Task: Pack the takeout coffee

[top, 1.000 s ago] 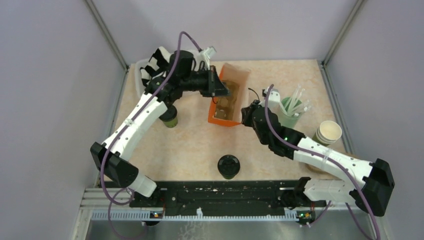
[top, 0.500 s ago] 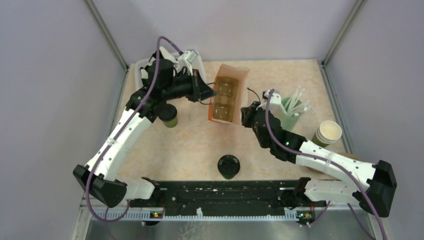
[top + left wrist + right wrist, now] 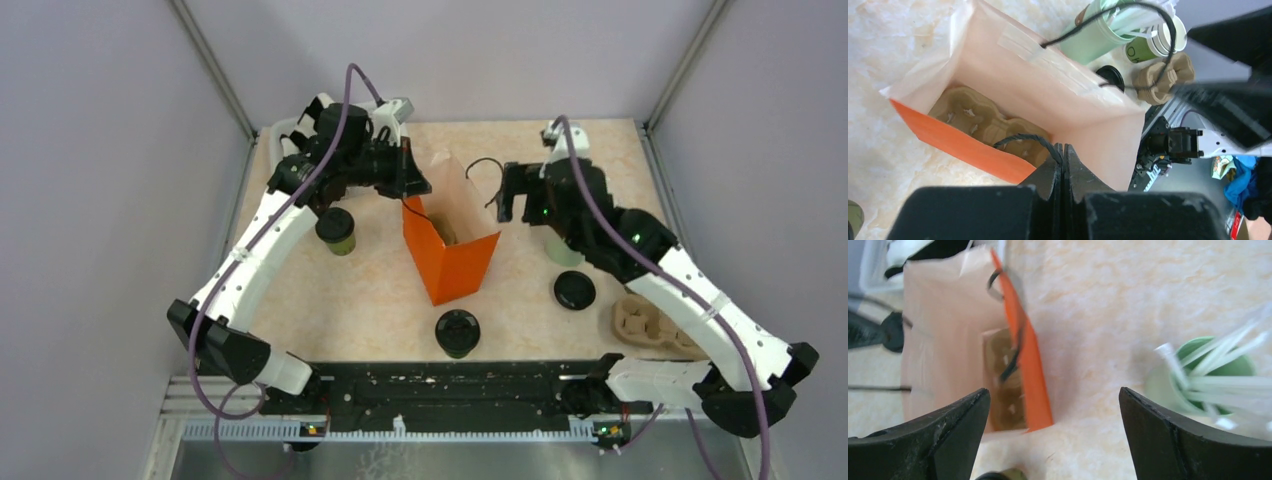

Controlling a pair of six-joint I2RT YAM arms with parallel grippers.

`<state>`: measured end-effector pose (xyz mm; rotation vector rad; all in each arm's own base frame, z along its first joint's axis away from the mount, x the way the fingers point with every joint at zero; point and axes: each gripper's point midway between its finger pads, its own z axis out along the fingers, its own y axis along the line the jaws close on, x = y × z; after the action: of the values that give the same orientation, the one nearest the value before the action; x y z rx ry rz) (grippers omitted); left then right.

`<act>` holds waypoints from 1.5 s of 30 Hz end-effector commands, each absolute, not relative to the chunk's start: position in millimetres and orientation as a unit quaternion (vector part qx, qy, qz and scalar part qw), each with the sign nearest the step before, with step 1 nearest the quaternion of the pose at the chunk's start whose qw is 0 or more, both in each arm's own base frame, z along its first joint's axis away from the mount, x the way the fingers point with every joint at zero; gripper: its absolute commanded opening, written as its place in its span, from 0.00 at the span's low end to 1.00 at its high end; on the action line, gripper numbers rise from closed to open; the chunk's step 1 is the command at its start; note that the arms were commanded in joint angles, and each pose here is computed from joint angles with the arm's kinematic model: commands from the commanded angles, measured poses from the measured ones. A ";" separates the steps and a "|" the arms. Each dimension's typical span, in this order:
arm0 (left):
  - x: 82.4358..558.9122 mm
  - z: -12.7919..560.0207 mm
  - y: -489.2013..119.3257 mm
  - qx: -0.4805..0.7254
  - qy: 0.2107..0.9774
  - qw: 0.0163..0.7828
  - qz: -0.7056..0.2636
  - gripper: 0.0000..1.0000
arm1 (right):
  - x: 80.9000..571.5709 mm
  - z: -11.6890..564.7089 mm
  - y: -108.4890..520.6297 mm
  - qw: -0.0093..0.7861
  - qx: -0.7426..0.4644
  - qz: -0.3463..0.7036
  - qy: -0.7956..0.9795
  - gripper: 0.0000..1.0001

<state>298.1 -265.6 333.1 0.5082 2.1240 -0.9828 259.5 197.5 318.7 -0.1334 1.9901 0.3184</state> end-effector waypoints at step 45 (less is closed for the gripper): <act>304.8 397.2 -191.0 0.098 0.864 0.441 -0.222 0.98 | 137.7 276.1 230.3 0.330 -0.272 0.220 0.877 0.99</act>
<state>331.0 -214.0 405.2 0.3508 2.0646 -0.5878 176.2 228.3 326.5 -0.4843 2.1094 0.6131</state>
